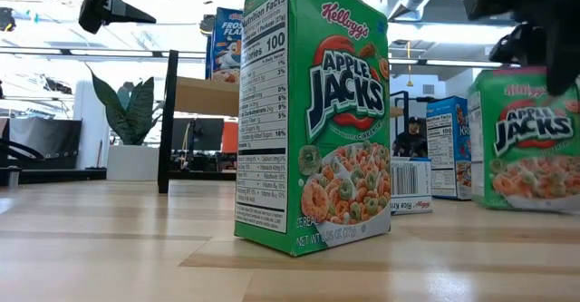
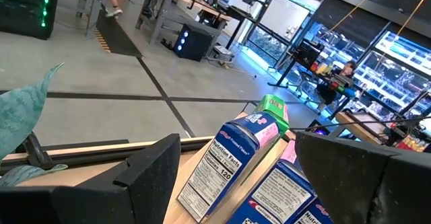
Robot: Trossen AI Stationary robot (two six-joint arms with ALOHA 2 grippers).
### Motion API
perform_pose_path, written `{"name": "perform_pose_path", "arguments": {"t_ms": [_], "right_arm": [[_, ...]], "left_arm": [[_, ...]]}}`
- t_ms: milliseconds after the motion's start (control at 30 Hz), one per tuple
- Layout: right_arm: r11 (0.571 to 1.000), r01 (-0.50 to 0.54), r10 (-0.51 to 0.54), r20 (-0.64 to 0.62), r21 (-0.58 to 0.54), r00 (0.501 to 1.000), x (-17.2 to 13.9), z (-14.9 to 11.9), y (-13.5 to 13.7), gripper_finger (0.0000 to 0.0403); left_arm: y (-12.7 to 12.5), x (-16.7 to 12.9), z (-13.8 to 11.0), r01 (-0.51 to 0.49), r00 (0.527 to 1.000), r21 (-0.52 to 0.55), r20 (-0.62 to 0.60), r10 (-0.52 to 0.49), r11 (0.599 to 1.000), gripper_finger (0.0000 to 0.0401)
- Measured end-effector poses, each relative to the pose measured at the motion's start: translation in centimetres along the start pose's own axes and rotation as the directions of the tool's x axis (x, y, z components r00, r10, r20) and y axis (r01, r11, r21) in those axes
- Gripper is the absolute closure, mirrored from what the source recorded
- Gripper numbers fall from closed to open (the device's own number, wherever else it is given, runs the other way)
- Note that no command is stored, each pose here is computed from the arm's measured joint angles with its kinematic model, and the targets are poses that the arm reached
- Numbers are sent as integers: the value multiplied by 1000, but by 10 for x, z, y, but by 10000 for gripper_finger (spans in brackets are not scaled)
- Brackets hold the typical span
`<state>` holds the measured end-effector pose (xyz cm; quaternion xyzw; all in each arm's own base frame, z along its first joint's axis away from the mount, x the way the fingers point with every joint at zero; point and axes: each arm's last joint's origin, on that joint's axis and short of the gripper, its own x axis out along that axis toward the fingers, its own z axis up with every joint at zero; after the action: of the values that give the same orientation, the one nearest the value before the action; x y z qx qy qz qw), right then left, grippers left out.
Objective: Stack cereal on shelf
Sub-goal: Put the right green cereal box on the shelf and align it with the other green cereal box
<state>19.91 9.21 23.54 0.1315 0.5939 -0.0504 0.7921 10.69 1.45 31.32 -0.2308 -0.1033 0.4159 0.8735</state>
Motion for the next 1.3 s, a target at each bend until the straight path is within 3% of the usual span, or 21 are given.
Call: {"name": "perform_pose_path", "arguments": {"t_ms": [133, 300, 533, 633, 800, 967, 1100, 1233, 1300], "right_arm": [[997, -20, 22, 29, -73, 999, -9, 7, 3, 280], [992, -22, 29, 62, -122, 998, -26, 20, 0, 274], [967, 20, 16, 140, -254, 990, -76, 51, -18, 272], [942, 80, -1, 234, -326, 972, -101, 69, -33, 276], [898, 249, -91, 399, -363, 912, -137, 94, -68, 277], [862, 396, -159, 571, -317, 805, -158, 116, -101, 277], [839, 449, -153, 659, -307, 737, -166, 132, -118, 277], [828, 429, -115, 639, -361, 761, -163, 154, -131, 278], [819, 403, -96, 594, -409, 799, -160, 166, -134, 278]], "left_arm": [[0, 0, 0, 0, 1000, 0, 0, 0, 1000, 118], [0, 0, 0, 0, 1000, 0, 0, 0, 1000, 118], [0, 0, 0, 0, 1000, 0, 0, 0, 1000, 118], [0, 0, 0, 0, 1000, 0, 0, 0, 1000, 118], [0, 0, 0, 0, 1000, 0, 0, 0, 1000, 118], [0, 0, 0, 0, 1000, 0, 0, 0, 1000, 118], [0, 0, 0, 0, 1000, 0, 0, 0, 1000, 118], [0, 0, 0, 0, 1000, 0, 0, 0, 1000, 118], [0, 0, 0, 0, 1000, -8, 0, 0, 1000, 118]]}}
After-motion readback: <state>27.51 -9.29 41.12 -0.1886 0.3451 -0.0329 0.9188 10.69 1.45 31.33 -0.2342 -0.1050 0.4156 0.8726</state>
